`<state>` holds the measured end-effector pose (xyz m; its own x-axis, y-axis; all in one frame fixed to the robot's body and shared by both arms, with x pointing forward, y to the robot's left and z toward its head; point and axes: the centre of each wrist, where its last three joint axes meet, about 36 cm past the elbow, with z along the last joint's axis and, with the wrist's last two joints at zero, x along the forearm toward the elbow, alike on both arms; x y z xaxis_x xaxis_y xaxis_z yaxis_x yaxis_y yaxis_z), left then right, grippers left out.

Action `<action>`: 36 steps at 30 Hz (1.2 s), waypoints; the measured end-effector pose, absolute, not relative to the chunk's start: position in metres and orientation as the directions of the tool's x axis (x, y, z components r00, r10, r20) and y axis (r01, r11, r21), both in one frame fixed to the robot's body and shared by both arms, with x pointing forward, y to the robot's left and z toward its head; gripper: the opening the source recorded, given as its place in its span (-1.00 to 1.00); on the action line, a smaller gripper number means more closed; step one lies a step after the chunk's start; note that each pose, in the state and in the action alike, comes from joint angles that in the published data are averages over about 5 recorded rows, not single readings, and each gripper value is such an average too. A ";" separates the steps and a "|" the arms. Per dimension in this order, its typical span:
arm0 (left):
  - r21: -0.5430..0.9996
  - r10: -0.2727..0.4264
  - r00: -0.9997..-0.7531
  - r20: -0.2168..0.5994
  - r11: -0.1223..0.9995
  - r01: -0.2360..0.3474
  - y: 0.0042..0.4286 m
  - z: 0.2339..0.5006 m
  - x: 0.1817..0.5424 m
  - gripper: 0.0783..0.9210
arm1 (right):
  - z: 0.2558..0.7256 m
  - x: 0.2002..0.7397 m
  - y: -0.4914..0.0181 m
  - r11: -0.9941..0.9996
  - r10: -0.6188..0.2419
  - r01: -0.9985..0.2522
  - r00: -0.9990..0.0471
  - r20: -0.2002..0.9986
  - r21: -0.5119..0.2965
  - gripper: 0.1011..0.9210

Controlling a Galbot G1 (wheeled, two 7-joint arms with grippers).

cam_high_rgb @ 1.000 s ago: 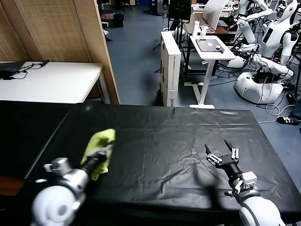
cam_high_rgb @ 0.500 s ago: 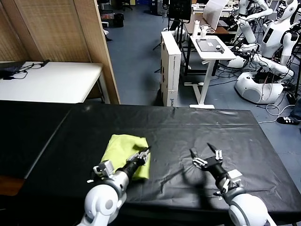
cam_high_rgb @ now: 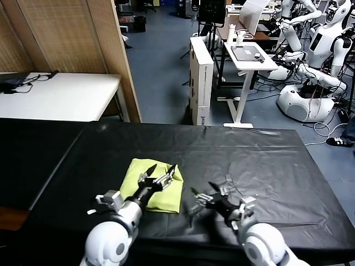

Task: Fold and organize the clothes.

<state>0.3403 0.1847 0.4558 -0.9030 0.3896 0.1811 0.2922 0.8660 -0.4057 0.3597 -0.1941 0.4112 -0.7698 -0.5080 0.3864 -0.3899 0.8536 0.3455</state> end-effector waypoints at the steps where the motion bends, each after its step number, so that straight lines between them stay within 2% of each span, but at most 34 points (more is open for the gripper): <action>1: -0.399 0.384 -0.905 0.182 0.870 0.289 0.186 0.456 0.339 0.97 | 0.408 0.362 -0.188 0.846 -0.518 -0.391 -0.761 0.390 0.361 0.97; 4: -0.388 0.372 -0.909 0.186 0.878 0.280 0.189 0.456 0.336 0.97 | 0.398 0.369 -0.171 0.829 -0.542 -0.395 -0.742 0.395 0.395 0.92; 12: -0.377 0.351 -0.915 0.200 0.889 0.259 0.195 0.453 0.334 0.97 | 0.380 0.384 -0.147 0.815 -0.553 -0.378 -0.734 0.394 0.440 0.51; 15: -0.375 0.343 -0.916 0.206 0.893 0.250 0.198 0.451 0.332 0.97 | 0.376 0.384 -0.145 0.814 -0.550 -0.367 -0.736 0.394 0.451 0.16; 20: -0.371 0.327 -0.921 0.212 0.898 0.234 0.205 0.450 0.334 0.97 | 0.375 0.380 -0.149 0.816 -0.541 -0.353 -0.744 0.392 0.458 -0.61; 22: -0.369 0.320 -0.923 0.213 0.901 0.227 0.209 0.449 0.336 0.97 | 0.376 0.378 -0.152 0.818 -0.536 -0.348 -0.750 0.388 0.458 -0.79; 27: -0.362 0.300 -0.928 0.223 0.909 0.206 0.216 0.445 0.338 0.97 | 0.387 0.372 -0.169 0.846 -0.494 -0.328 -0.779 0.387 0.420 -0.85; 36: -0.355 0.272 -0.935 0.228 0.917 0.180 0.224 0.441 0.343 0.97 | 0.420 0.371 -0.223 0.948 -0.315 -0.253 -0.828 0.464 0.193 -0.86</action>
